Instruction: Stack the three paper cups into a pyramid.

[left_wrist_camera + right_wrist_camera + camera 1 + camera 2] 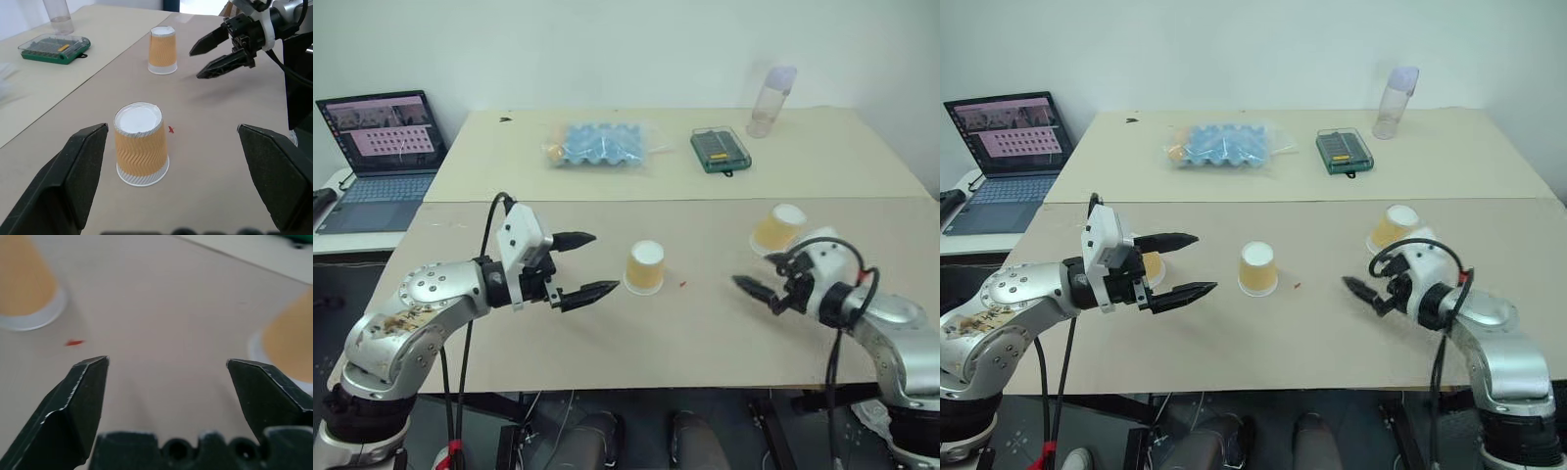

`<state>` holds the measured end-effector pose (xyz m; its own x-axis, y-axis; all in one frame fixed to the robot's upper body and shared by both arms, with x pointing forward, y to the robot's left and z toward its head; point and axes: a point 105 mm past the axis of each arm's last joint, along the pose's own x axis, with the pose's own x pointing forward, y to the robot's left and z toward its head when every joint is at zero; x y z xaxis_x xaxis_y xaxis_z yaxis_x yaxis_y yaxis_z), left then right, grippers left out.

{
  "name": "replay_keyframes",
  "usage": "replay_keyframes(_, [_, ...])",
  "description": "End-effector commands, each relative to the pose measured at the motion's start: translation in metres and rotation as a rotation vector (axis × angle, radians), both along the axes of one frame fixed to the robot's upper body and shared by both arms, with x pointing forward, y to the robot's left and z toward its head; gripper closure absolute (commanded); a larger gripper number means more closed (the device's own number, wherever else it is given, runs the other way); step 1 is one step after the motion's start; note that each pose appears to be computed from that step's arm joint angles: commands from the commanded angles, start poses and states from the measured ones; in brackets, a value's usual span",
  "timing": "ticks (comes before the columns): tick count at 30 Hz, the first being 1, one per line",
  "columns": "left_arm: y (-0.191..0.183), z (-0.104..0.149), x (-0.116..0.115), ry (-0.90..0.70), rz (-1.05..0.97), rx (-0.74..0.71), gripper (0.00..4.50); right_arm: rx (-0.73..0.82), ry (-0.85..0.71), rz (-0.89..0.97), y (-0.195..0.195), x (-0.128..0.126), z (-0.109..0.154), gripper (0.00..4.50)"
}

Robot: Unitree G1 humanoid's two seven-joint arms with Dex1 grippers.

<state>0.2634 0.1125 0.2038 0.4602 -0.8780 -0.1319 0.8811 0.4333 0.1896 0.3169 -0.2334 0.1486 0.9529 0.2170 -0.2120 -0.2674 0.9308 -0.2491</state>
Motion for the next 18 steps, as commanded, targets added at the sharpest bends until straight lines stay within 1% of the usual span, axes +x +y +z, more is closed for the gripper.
replay_keyframes(1, [-0.001, 0.009, 0.001, -0.038, -0.014, -0.009, 0.00, -0.045, -0.210, -0.254, -0.008, 0.011, 0.031, 0.03])
replay_keyframes(4, [-0.003, 0.009, 0.001, -0.037, -0.025, -0.006, 0.00, -0.023, -0.235, -0.320, -0.005, 0.020, 0.026, 0.03])
replay_keyframes(6, [-0.004, 0.010, 0.001, -0.040, -0.030, -0.005, 0.00, -0.009, -0.261, -0.353, -0.008, 0.025, 0.029, 0.03])
replay_keyframes(10, [-0.003, 0.012, 0.001, -0.045, -0.029, -0.002, 0.00, 0.022, -0.288, -0.362, -0.013, 0.034, 0.035, 0.03])
replay_keyframes(18, [-0.001, 0.014, 0.001, -0.053, -0.013, -0.002, 0.00, 0.093, -0.299, -0.400, -0.026, 0.047, 0.033, 0.03])
